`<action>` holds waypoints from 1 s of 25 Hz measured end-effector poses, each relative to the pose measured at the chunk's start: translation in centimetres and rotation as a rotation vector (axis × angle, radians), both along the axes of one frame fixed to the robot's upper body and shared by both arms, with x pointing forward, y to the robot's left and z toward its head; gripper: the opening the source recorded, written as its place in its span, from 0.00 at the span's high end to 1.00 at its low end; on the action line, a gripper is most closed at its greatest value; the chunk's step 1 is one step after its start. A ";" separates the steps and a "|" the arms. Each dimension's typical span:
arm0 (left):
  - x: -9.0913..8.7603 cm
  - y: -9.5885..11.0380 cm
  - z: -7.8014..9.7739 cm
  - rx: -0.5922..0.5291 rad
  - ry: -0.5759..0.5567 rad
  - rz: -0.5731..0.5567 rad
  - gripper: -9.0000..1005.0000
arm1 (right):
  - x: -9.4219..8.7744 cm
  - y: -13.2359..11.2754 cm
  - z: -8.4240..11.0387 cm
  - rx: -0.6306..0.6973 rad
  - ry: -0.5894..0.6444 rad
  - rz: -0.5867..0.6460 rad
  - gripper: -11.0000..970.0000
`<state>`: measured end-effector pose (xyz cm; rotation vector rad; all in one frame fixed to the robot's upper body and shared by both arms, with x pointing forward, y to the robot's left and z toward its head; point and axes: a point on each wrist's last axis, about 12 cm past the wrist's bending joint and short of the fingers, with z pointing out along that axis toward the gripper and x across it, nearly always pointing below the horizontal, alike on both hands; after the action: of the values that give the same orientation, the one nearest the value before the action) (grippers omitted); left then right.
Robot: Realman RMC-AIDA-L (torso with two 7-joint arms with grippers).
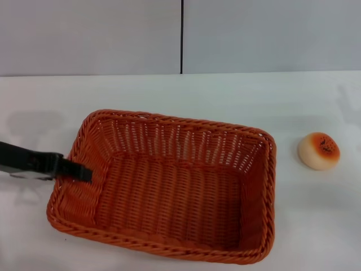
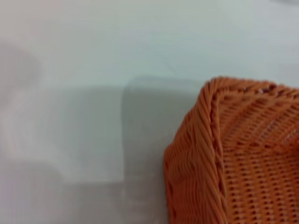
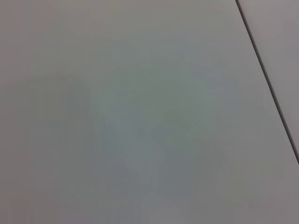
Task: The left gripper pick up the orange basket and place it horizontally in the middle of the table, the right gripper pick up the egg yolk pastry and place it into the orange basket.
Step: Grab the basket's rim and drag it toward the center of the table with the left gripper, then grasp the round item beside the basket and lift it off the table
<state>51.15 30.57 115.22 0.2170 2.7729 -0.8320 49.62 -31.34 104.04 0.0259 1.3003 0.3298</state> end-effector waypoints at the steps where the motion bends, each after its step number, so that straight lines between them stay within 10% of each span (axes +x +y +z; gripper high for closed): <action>1: 0.0 0.2 0.0 -0.003 -0.003 0.005 0.55 | 0.0 0.0 0.0 0.000 0.000 0.000 0.34; 8: -0.1 1.8 0.9 -0.040 -0.028 0.039 0.36 | -0.1 0.0 0.1 0.001 -0.010 0.002 0.34; 17: -0.4 5.0 2.3 -0.142 -0.166 0.101 0.36 | -0.4 -0.5 0.2 0.004 -0.020 0.000 0.34; 25: -1.8 9.1 0.6 -0.335 -0.527 0.143 0.36 | -0.2 -4.8 2.0 0.021 0.090 0.166 0.34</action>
<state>49.32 39.65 115.79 0.1467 2.1031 -1.0131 49.46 -36.15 106.07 -0.0506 1.3911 0.4891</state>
